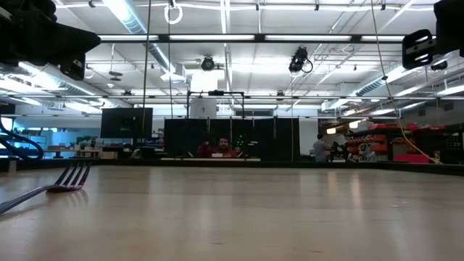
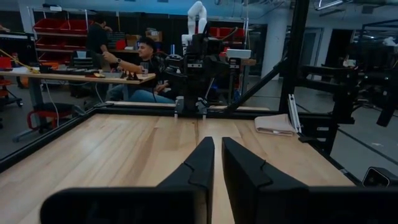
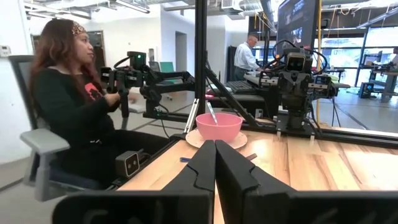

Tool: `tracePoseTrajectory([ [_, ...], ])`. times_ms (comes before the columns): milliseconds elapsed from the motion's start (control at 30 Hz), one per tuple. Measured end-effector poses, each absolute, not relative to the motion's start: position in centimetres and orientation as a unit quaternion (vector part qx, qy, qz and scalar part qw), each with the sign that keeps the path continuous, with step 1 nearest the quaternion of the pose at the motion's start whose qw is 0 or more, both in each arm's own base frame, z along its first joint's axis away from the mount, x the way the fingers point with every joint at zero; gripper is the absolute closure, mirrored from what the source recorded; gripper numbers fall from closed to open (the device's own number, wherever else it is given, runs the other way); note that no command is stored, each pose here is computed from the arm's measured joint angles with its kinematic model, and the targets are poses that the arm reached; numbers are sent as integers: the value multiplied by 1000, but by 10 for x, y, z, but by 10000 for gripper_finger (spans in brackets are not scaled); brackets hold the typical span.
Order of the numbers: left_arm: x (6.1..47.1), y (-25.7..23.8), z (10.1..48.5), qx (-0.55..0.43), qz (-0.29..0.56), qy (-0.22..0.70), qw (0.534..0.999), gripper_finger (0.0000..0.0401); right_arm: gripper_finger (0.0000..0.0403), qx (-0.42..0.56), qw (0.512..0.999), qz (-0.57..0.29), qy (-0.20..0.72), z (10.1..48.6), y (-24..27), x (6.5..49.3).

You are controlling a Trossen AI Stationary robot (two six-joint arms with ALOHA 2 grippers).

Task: Set table place
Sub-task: Return to Home Position

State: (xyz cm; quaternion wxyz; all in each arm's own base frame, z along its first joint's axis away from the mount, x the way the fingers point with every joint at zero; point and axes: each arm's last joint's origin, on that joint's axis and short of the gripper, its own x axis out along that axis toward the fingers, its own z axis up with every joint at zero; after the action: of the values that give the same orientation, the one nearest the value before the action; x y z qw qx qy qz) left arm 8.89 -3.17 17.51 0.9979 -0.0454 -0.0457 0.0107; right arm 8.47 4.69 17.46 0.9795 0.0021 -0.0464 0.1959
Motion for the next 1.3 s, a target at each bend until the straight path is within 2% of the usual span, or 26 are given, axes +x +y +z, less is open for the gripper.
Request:
tracePoseTrajectory([
  [300, 89, -32, 175, -46, 11, -46, 998, 374, 389, 2, 980, 196, -47, 175, 47, 85],
  [700, 89, -32, 175, -45, 11, -46, 998, 361, 389, 2, 980, 196, -46, 175, 47, 85],
  [1067, 89, -32, 175, -45, 10, -46, 998, 373, 389, 2, 980, 196, -46, 175, 47, 85],
  [1300, 89, -32, 175, -45, 10, -46, 998, 365, 389, 2, 980, 196, -46, 175, 47, 85],
])
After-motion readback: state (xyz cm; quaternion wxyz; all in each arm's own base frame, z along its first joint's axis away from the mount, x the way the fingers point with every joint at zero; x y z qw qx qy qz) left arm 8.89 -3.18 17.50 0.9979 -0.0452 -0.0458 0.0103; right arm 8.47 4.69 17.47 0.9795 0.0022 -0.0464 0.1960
